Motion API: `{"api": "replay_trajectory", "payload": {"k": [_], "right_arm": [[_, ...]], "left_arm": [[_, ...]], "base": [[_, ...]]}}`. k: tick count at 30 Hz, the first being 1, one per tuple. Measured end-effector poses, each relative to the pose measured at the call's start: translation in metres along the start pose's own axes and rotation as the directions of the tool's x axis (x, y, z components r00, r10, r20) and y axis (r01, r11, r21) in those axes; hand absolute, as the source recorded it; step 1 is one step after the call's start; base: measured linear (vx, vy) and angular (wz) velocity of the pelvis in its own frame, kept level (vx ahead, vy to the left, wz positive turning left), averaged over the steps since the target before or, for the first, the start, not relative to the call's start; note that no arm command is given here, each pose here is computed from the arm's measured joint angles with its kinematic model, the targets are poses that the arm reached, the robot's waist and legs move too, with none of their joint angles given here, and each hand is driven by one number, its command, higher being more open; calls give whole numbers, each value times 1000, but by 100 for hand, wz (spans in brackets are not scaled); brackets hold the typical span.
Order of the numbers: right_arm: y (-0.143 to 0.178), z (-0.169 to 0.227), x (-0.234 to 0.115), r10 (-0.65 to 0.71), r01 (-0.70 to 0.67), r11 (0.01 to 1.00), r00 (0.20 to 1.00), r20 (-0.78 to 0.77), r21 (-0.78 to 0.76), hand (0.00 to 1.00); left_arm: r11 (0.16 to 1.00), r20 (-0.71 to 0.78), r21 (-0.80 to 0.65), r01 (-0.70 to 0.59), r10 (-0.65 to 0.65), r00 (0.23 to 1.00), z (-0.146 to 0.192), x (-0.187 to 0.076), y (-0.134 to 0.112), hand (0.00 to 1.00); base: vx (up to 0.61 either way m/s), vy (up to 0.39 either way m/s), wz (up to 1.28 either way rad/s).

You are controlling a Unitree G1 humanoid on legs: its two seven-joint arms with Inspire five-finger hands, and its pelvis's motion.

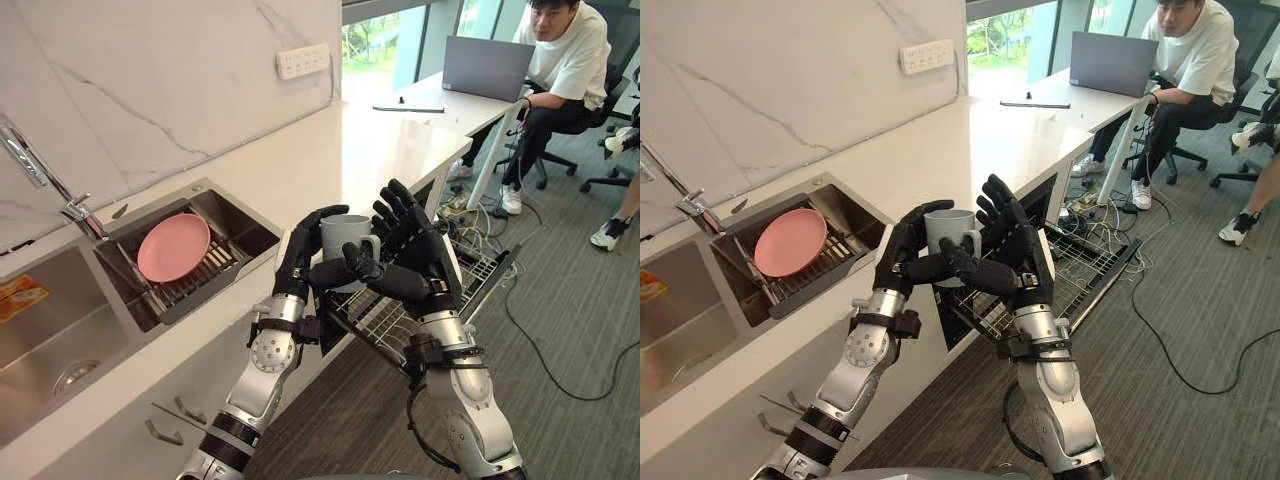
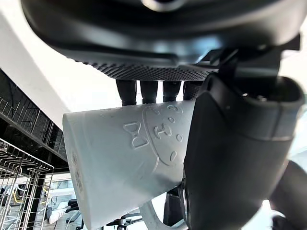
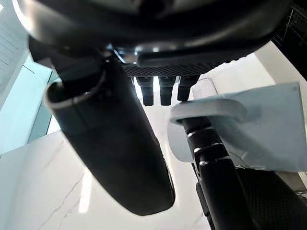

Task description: Walk over to the sink, pick up the cup, carry it to the dishwasher, place the cup inside the dishwasher, then close the dishwasher door

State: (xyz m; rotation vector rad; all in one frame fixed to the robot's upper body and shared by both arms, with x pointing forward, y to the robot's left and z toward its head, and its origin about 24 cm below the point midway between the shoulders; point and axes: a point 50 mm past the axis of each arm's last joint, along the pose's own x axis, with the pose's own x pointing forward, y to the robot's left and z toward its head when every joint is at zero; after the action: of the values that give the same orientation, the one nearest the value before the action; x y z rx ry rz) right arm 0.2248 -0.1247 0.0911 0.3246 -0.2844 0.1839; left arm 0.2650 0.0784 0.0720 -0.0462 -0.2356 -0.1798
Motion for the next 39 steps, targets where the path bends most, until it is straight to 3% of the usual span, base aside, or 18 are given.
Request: {"api": "replay_trajectory", "payload": {"k": [17, 18, 31, 39], "right_arm": [[-2, -9, 1, -76, 76, 997, 997, -30, 8, 90], [-3, -9, 1, -82, 83, 996, 996, -33, 17, 30], [-15, -7, 0, -154, 158, 967, 988, -36, 200, 30], [-15, -5, 1, -148, 149, 966, 989, -21, 211, 30]], "left_arm": [[997, 45, 19, 73, -73, 996, 11, -1, -24, 30], [997, 42, 20, 75, -75, 996, 10, -1, -25, 30], [983, 110, 132, 129, -143, 984, 24, 3, -39, 30], [980, 129, 153, 128, -148, 980, 27, 4, -39, 30]], "base": [[-15, -33, 7], [0, 0, 0], [-4, -8, 0], [-5, -15, 2]]}}
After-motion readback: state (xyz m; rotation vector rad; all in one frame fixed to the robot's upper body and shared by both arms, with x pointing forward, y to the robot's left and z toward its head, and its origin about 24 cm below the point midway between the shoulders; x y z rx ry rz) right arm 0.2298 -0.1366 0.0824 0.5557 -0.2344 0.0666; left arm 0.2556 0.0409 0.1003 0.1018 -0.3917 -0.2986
